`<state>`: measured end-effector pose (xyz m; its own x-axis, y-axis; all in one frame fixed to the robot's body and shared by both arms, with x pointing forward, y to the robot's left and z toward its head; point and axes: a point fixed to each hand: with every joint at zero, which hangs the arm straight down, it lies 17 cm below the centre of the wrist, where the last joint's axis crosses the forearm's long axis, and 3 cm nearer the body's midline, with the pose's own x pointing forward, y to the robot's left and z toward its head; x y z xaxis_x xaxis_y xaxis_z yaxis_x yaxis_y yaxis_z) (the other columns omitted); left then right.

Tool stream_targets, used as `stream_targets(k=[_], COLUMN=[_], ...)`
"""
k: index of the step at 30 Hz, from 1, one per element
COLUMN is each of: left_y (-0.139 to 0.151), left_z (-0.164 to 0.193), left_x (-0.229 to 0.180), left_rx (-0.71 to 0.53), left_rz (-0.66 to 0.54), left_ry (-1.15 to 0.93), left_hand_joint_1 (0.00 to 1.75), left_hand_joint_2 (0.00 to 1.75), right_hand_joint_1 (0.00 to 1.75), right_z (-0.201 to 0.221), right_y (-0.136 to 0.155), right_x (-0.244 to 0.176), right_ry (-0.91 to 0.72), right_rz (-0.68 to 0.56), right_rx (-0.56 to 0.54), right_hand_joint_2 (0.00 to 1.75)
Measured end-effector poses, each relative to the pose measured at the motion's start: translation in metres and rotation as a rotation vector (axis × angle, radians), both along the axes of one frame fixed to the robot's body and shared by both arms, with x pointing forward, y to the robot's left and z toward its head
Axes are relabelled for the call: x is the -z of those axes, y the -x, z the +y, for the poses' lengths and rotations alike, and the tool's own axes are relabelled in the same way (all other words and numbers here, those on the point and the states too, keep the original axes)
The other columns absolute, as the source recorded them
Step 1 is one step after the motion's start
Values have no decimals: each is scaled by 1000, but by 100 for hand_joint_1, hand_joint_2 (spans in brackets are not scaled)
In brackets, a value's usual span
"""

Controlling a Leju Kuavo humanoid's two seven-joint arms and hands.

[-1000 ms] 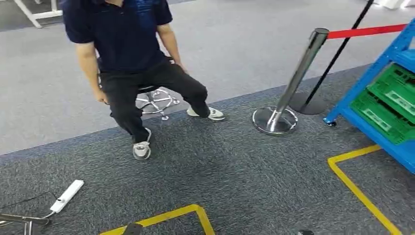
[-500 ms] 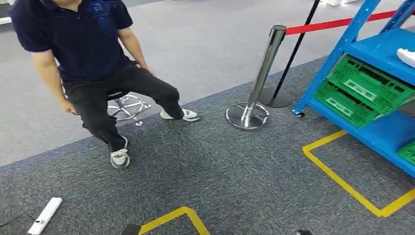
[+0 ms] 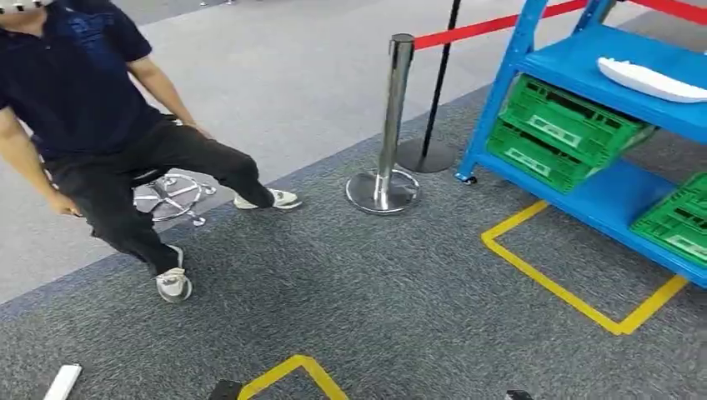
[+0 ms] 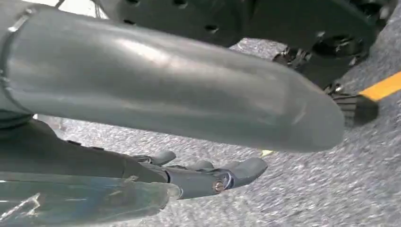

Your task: Take the parts from the cabinet and place them on the table.

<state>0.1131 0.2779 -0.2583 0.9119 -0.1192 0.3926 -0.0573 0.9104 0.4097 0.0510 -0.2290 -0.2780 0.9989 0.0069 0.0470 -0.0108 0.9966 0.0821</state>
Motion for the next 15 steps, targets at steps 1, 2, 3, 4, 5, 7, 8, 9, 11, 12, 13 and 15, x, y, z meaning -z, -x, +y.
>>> stream_targets(k=[1,2,3,4,5,7,8,9,11,12,13,15], left_y=[0,0,2,2,3,3,3,2,1,1,1,0], left_z=[0,0,0,0,0,0,0,0,0,0,0,-1], left_x=[0,0,0,0,1,1,1,1,0,0,0,0], left_rx=[0,0,1,0,0,1,1,1,1,2,2,2], left_rz=[-1,0,2,4,5,4,5,5,4,3,5,2], left_ry=[0,0,0,0,0,-1,-1,-1,-1,-1,-1,0], left_hand_joint_1=[0,0,0,0,0,0,0,0,0,0,0,0], left_hand_joint_2=[0,0,0,0,0,0,0,0,0,0,0,0], right_hand_joint_1=[0,0,0,0,0,0,0,0,0,0,0,0], right_z=[0,0,0,0,0,0,0,1,1,1,1,0], right_y=[-1,-3,-3,-3,-2,0,-1,-1,-3,-2,2,5], right_x=[0,0,0,0,0,0,0,0,0,0,0,0], right_ry=[0,0,1,0,0,0,0,-2,-1,-1,-1,0], right_rz=[-1,-3,-4,-3,0,2,1,1,-2,0,4,9], right_rx=[0,0,0,0,1,0,-1,-1,-2,-3,-5,-5], right_hand_joint_2=[0,0,0,0,0,0,0,0,0,0,0,0])
